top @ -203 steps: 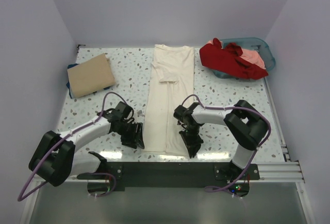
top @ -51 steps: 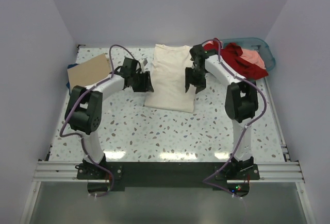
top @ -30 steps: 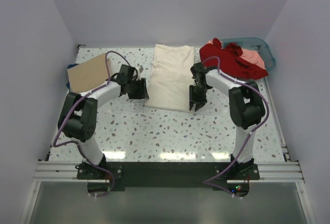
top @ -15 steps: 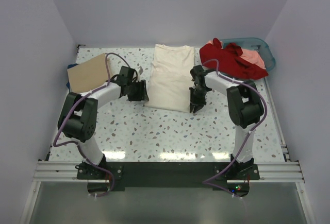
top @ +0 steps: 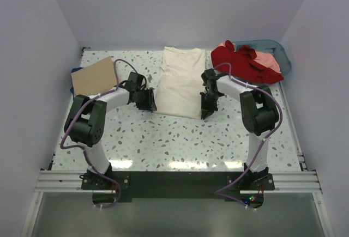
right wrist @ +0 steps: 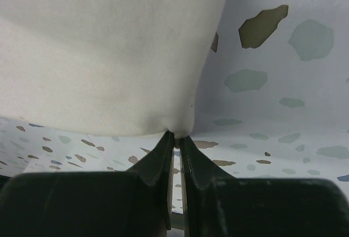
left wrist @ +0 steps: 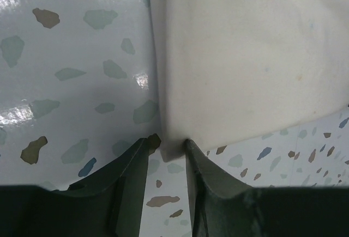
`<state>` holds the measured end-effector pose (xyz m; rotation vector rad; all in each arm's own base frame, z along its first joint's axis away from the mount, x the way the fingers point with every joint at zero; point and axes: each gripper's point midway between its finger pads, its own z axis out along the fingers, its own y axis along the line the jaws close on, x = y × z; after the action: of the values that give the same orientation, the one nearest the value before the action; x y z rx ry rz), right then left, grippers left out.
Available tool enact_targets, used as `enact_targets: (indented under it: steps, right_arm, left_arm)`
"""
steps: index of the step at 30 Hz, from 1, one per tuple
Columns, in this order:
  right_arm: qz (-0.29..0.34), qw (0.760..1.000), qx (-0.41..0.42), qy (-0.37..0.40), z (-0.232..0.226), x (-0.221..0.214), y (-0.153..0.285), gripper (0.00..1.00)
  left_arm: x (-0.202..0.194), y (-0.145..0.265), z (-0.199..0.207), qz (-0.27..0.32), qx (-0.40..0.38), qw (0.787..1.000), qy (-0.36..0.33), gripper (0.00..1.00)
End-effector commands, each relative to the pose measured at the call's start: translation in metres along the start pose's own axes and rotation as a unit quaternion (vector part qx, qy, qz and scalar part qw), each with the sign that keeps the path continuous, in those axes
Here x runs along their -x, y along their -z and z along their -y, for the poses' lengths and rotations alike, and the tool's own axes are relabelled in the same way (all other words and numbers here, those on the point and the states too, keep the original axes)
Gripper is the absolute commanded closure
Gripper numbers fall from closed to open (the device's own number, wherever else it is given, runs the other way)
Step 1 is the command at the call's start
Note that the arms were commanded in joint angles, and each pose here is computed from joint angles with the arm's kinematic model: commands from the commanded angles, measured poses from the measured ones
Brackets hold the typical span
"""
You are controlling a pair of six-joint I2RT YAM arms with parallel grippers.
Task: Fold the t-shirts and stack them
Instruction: Fold the tshirt
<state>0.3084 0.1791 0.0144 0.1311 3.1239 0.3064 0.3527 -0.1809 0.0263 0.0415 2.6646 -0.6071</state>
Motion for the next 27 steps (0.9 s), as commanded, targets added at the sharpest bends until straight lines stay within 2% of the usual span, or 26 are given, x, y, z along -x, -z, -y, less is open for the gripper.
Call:
enact_targets:
  steps: [1, 15, 20, 23, 27]
  right_arm:
    - [-0.004, 1.0, -0.008, 0.004, 0.002, 0.0, -0.006, 0.91]
    - [-0.003, 1.0, -0.009, 0.004, 0.003, 0.001, -0.006, 0.92]
    - [0.0, 1.0, -0.011, 0.006, 0.003, 0.001, -0.004, 0.94]
    - [0.001, 1.0, -0.011, 0.007, 0.003, 0.001, -0.003, 0.98]
    - [0.005, 1.0, -0.019, 0.007, 0.006, 0.003, 0.0, 1.0]
  left_arm:
    - [0.0, 0.0, 0.001, -0.003, -0.006, 1.0, 0.002, 0.62]
    - [-0.023, -0.011, 0.009, -0.039, -0.02, 0.999, 0.007, 0.64]
    - [-0.033, -0.016, 0.004, -0.056, -0.01, 0.998, 0.012, 0.77]
    - [-0.035, -0.017, 0.003, -0.058, -0.01, 0.998, 0.012, 0.87]
    - [-0.029, -0.012, 0.001, -0.046, 0.001, 0.999, 0.004, 0.98]
